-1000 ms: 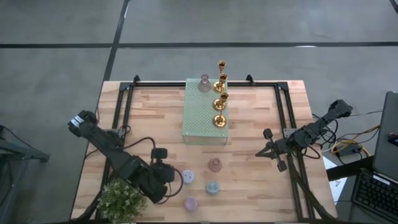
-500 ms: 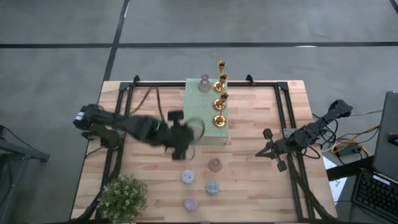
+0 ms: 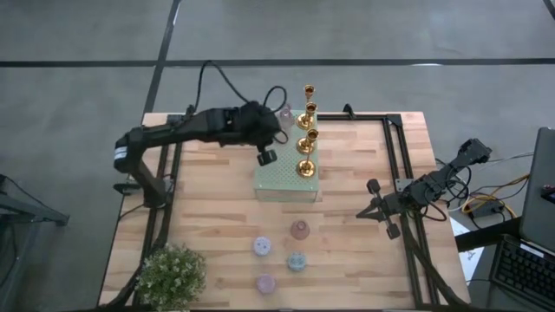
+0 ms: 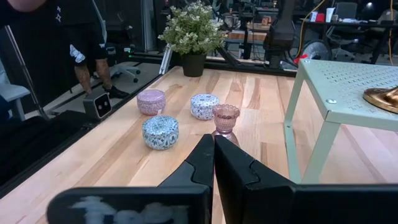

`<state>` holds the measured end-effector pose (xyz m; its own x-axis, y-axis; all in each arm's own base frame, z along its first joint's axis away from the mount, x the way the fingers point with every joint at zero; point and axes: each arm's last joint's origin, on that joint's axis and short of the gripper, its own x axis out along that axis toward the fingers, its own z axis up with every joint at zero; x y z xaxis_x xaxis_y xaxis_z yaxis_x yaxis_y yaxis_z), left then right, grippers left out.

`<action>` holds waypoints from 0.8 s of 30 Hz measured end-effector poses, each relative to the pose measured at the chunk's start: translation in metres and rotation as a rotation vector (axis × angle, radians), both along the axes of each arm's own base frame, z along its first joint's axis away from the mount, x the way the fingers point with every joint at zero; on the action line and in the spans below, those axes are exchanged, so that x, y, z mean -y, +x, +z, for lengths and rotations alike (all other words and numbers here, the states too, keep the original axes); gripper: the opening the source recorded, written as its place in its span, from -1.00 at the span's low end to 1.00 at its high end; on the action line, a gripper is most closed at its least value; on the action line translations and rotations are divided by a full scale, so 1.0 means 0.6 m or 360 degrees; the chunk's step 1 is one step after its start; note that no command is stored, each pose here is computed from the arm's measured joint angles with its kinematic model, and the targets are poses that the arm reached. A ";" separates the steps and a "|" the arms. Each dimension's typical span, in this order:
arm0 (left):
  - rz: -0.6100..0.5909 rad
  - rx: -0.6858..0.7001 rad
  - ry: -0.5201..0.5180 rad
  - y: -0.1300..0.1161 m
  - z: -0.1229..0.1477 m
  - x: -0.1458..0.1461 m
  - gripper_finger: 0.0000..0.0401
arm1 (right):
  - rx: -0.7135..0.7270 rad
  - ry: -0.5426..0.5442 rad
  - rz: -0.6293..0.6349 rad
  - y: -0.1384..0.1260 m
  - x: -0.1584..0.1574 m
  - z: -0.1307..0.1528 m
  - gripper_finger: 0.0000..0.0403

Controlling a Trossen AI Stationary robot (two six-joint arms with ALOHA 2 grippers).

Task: Pick & Place candle stick holders
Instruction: Put the bottom pink candle holder on the shelf aligned with other pink candle holder

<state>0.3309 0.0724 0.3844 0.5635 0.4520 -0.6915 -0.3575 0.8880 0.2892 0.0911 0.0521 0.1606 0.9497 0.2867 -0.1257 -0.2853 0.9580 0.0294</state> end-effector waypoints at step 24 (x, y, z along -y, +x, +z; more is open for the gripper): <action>-0.0103 -0.0242 0.0077 0.064 -0.078 -0.032 -0.77 | 0.0000 0.0000 0.0001 0.000 0.000 0.000 -0.96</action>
